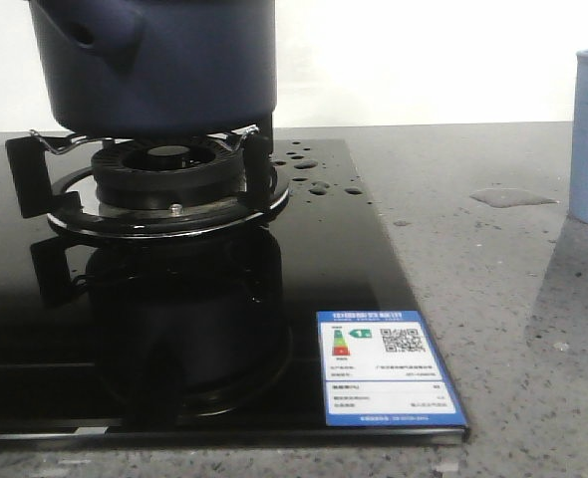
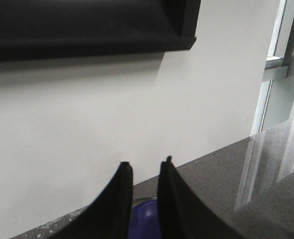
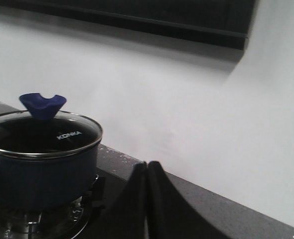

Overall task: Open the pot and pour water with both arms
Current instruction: 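Lower the glass lid onto the pot with the left gripper and release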

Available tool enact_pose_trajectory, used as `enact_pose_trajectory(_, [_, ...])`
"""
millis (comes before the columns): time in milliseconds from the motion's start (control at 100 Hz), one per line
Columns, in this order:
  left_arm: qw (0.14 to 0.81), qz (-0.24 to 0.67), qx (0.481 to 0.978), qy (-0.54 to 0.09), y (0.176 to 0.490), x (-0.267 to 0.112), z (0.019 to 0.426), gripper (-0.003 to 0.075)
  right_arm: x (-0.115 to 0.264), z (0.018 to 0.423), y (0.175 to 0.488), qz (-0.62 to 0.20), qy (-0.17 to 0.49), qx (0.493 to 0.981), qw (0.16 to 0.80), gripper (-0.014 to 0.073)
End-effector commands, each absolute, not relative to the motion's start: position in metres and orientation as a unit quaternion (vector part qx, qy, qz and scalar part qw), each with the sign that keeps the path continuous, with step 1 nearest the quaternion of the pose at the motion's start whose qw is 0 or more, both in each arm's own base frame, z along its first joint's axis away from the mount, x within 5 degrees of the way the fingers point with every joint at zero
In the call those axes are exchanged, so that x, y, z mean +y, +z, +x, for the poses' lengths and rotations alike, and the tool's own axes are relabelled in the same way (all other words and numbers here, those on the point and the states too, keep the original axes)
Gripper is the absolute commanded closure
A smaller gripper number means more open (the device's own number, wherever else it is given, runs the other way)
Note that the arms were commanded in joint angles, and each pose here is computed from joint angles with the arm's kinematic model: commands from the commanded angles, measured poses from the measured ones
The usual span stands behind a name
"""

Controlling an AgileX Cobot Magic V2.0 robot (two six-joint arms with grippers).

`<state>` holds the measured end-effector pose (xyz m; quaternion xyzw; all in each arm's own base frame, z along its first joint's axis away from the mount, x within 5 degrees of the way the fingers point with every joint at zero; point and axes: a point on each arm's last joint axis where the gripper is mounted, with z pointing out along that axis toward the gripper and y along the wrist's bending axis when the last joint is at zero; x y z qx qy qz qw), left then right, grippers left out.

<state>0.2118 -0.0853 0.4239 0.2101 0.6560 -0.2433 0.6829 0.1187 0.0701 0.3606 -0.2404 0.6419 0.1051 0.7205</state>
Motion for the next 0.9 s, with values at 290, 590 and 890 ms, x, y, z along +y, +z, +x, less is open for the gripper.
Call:
enact_pose_trajectory(290, [0.71,0.194,0.626,-0.259,0.356,-0.058,0.087,0.074,0.041,0.077,0.332,-0.245,0.084,0.601,0.756,0.0661])
enact_pose_trajectory(590, [0.711,0.138,0.633,-0.272,0.275,-0.043,0.048,0.074,0.026,0.051,0.324,-0.233,0.097,0.561,0.789,0.0661])
enact_pose_trajectory(890, [0.712,0.119,0.634,-0.277,0.269,-0.041,0.047,0.0739,0.03,0.048,0.323,-0.256,0.114,0.556,0.782,0.0661])
